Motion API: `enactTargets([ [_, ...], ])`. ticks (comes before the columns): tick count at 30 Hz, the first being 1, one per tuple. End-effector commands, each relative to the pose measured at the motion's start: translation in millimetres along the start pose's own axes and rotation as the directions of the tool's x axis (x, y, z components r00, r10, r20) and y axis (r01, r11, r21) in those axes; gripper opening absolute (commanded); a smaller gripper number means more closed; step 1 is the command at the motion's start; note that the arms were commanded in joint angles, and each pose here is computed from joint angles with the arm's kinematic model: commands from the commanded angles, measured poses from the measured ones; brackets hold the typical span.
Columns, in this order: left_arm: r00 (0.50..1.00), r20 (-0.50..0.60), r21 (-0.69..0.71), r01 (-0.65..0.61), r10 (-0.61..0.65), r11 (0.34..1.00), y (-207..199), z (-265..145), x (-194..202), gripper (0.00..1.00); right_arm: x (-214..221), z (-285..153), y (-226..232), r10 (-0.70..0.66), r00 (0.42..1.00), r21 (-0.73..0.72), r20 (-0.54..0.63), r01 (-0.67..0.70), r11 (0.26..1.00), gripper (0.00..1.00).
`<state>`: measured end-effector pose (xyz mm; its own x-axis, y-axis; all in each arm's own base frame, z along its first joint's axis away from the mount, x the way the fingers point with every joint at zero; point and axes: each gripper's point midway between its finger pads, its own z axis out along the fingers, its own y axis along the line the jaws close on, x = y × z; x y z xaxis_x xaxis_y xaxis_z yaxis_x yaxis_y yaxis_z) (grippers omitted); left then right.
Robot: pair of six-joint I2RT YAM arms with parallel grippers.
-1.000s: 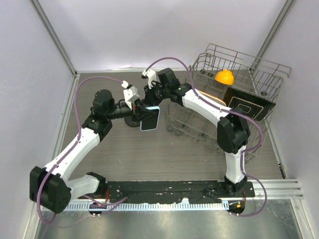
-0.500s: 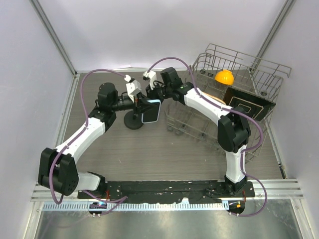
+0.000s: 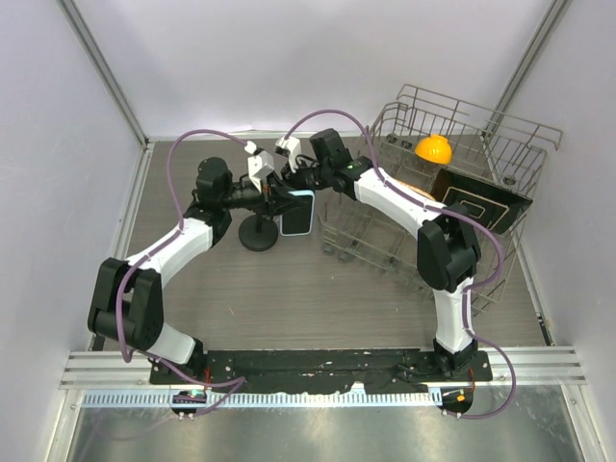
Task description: Place the phone on the phone stand
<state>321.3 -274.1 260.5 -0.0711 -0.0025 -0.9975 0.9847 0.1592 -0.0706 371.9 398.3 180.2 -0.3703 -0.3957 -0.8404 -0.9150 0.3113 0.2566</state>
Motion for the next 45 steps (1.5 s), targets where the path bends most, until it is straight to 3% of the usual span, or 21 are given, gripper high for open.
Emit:
enactTargets([
  [1,0.985,0.087,0.015,-0.149,0.147,0.989,6.0,-4.5,-40.6,0.00,8.3,0.6,10.2,0.029,0.999,-0.065,-0.036,-0.031,0.997,0.01],
  [13,0.990,0.026,0.026,-0.142,0.141,0.990,18.7,-10.1,-25.7,0.00,9.3,0.0,10.2,0.034,0.999,-0.082,-0.038,-0.037,0.996,0.01],
  [45,0.995,0.017,0.044,-0.096,0.096,0.994,45.2,-11.9,-16.4,0.00,13.1,-1.2,16.9,0.011,0.998,-0.133,-0.055,-0.019,0.991,0.01],
])
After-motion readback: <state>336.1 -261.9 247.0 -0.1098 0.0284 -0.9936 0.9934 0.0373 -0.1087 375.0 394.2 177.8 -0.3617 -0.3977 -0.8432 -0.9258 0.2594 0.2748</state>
